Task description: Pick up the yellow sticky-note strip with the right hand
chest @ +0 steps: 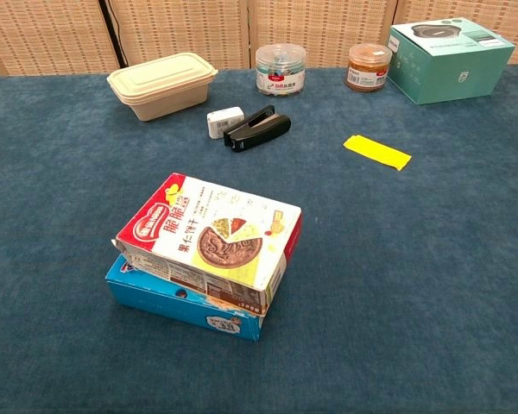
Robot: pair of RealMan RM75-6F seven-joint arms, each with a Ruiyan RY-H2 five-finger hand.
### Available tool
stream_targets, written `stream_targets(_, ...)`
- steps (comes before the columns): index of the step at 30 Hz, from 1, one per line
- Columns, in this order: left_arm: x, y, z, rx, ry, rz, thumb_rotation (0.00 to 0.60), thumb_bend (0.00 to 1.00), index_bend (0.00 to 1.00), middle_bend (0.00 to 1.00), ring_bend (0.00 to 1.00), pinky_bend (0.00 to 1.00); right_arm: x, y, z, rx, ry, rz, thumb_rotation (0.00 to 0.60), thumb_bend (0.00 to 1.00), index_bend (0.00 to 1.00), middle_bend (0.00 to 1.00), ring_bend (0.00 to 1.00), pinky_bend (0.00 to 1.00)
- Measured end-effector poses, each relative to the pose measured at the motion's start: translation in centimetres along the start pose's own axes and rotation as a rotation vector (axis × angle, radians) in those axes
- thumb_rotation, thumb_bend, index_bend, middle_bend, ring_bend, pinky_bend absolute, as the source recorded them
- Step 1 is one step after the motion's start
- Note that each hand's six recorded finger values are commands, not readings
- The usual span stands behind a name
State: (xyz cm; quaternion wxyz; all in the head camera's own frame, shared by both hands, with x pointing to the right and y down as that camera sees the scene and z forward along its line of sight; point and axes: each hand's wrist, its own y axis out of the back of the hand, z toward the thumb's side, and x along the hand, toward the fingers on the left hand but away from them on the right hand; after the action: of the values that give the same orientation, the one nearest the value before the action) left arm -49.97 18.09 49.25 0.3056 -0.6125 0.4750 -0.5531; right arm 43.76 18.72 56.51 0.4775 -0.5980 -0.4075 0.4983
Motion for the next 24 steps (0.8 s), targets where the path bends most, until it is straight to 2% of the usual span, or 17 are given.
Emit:
stream_targets(3,0.1,-0.1,0.1,-0.001,-0.001,-0.004,0.6,0.0,0.0,0.0,0.0,0.0,-1.3,-0.5,1.0,-0.004,0.034,0.031,0.6,0.0,0.0,0.0,0.0,0.0)
stream_targets(9,0.3,-0.2,0.1,0.005,0.004,-0.008,0.6,0.0,0.0,0.0,0.0,0.0,-5.8,-1.6,4.8,0.006,0.153,0.082,0.6,0.0,0.0,0.0,0.0,0.0)
stream_targets(17,0.7,-0.5,-0.1,0.014,0.028,-0.014,0.6,0.0,0.0,0.0,0.0,0.0,-13.7,-5.5,11.6,0.051,0.314,0.185,0.6,0.0,0.0,0.0,0.0,0.0)
stream_targets(24,1.1,-0.7,-0.1,0.021,0.04,-0.02,0.6,0.0,0.0,0.0,0.0,0.0,-16.8,-8.1,14.9,0.113,0.363,0.217,0.6,0.0,0.0,0.0,0.0,0.0)
